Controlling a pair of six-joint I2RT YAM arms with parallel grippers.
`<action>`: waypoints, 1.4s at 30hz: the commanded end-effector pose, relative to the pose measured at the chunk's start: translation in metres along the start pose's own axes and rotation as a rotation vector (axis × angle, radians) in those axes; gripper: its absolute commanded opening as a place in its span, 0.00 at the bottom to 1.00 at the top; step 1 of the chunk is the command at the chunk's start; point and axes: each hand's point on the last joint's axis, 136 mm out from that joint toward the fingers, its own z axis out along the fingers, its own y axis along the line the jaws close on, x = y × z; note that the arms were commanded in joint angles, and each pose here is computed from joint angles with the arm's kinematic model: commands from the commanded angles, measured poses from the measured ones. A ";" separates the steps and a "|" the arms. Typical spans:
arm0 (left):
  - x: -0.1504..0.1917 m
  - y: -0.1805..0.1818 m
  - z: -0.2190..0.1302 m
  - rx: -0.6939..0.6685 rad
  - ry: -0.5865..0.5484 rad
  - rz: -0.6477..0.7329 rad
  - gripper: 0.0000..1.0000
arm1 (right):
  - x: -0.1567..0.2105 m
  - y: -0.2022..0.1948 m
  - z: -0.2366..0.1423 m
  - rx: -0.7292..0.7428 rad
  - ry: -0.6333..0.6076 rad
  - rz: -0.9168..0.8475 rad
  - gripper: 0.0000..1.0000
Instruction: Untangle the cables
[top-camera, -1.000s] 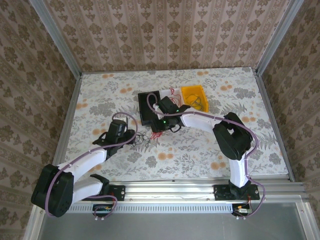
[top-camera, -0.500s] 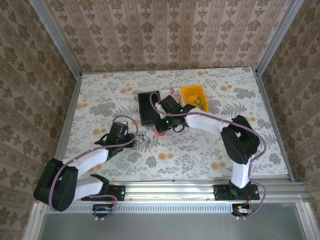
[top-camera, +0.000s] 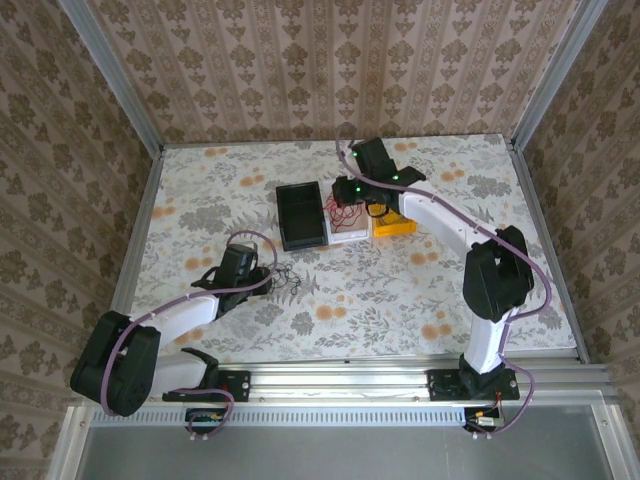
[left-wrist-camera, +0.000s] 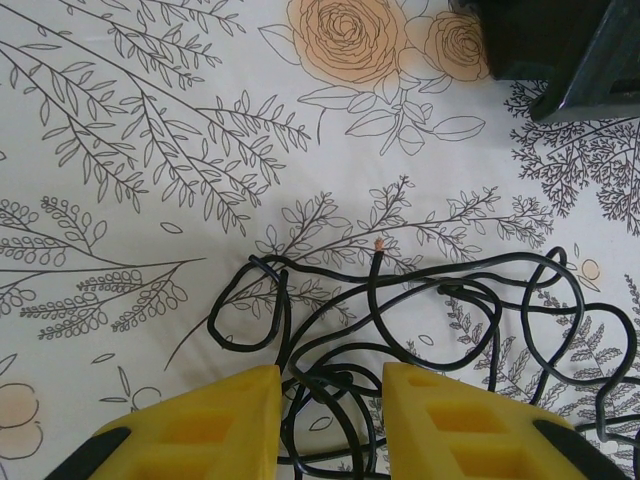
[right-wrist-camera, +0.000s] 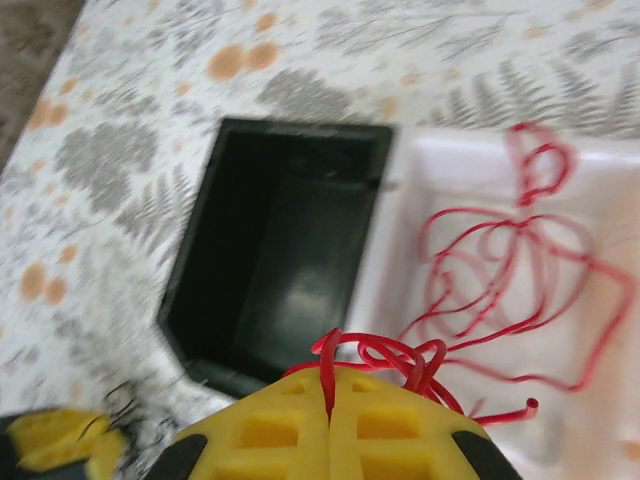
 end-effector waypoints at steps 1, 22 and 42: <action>0.003 0.001 -0.002 0.007 0.006 -0.025 0.32 | 0.005 -0.019 0.015 0.065 0.023 -0.006 0.25; 0.007 0.001 0.003 0.010 0.024 -0.017 0.32 | 0.210 0.114 0.055 -0.204 0.489 -0.339 0.51; 0.012 0.009 0.004 -0.025 0.036 -0.029 0.22 | 0.187 0.072 0.061 -0.017 0.350 -0.298 0.01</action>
